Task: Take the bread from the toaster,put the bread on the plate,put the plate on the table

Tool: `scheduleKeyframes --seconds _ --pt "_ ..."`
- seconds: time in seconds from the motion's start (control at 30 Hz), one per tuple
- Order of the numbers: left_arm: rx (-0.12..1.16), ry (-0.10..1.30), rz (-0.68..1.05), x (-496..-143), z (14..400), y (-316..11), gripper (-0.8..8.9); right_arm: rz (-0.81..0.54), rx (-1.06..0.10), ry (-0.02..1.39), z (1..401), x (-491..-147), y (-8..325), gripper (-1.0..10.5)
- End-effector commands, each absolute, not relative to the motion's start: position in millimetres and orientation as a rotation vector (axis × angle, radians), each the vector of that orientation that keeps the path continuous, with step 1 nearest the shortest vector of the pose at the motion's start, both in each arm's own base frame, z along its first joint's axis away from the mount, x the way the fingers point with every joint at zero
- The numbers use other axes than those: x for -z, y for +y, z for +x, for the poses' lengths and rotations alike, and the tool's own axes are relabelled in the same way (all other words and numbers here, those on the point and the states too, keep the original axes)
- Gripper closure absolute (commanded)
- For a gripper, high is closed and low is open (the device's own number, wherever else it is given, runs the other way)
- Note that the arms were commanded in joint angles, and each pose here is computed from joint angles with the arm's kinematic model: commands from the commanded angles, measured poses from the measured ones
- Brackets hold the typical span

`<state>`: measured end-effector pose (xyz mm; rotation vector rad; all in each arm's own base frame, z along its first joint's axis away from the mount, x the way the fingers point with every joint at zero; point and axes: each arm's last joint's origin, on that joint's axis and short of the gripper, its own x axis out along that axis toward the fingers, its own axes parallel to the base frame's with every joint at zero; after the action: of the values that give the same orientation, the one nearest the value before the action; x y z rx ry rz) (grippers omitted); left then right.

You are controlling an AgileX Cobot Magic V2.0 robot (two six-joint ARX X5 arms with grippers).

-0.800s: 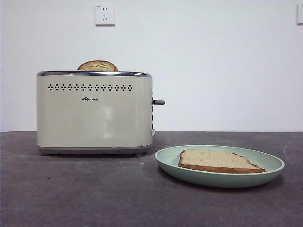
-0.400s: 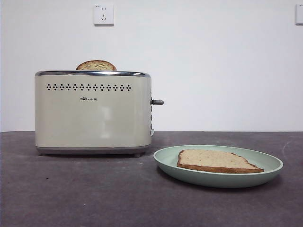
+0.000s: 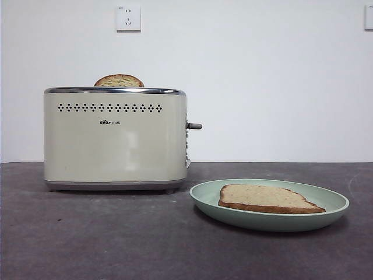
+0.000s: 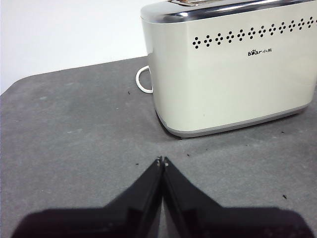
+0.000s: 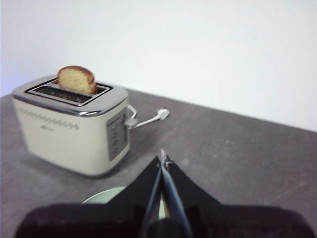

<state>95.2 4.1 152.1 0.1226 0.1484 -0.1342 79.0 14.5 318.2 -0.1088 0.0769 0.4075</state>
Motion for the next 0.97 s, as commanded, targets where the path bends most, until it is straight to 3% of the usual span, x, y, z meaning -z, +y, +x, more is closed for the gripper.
scheduleKeyframes --seconds 0.03,0.33,0.53,0.97 --pt "0.136 0.155 0.112 -148 96 4 8.17 -0.082 -0.33 0.054 87 -284 13 9.5" --pt "0.136 0.155 0.112 -148 96 4 8.17 -0.062 -0.288 -0.04 94 -204 12 9.5" --pt "0.136 0.155 0.112 -148 96 4 8.17 -0.013 -0.289 0.002 97 -165 12 9.5" --pt "0.136 0.155 0.112 -148 96 4 8.17 -0.001 -0.297 0.157 95 -150 13 9.5"
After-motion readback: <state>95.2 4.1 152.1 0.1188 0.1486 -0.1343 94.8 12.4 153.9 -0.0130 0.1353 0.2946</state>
